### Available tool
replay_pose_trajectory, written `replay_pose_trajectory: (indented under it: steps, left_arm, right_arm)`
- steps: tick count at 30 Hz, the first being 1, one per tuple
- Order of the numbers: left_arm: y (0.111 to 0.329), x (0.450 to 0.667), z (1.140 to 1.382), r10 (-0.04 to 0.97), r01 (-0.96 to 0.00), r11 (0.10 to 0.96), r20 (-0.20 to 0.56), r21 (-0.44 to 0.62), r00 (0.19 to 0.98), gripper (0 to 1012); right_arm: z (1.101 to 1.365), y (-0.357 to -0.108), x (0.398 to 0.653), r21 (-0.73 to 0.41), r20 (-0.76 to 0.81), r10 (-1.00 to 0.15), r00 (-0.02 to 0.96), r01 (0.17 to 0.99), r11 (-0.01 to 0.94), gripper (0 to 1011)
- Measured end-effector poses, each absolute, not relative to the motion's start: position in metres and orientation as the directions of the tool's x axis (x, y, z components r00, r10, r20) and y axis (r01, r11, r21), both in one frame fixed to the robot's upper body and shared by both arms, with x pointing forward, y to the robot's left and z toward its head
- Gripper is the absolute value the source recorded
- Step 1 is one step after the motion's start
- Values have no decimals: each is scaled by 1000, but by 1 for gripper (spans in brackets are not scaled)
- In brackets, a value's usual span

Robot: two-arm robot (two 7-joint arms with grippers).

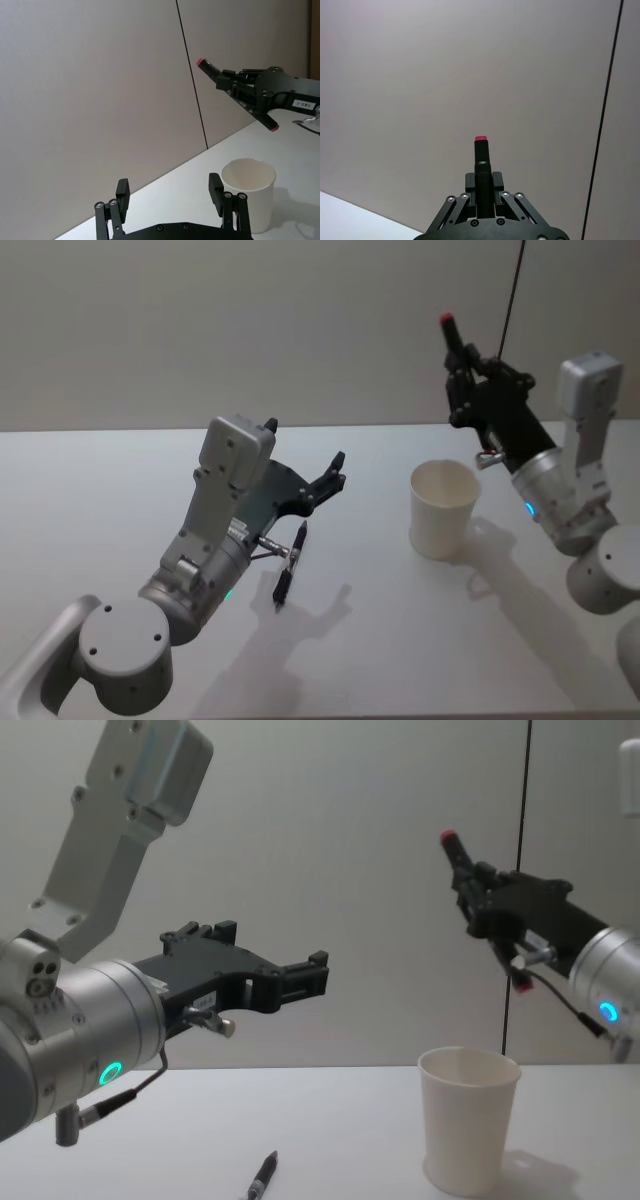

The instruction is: Place the pen into the pen holder.

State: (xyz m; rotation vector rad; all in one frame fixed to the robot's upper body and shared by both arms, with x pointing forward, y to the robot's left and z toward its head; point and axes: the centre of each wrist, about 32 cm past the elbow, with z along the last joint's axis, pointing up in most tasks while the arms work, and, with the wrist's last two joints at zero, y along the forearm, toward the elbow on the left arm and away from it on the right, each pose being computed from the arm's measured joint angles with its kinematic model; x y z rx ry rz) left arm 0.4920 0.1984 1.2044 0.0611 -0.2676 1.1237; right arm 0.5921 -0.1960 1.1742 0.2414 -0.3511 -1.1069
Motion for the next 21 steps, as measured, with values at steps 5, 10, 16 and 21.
replay_pose_trajectory:
  steps: [5,10,16,21]
  left_arm:
    - [198,492,1204,882,-897,434,242,-86,404,1004]
    - [198,492,1204,882,-897,434,242,-86,404,1004]
    - [198,492,1204,882,-897,434,243,-86,404,1004]
    - [198,492,1204,882,-897,434,242,-86,404,1004]
  right_arm:
    - [1166,-193,601,354,181,-894,409,821,447,184]
    - [1159,-190,608,344,197,-888,417,819,460,184]
    - [1150,-187,615,325,204,-879,430,818,475,184]
    - [1143,-184,620,309,202,-874,442,818,485,184]
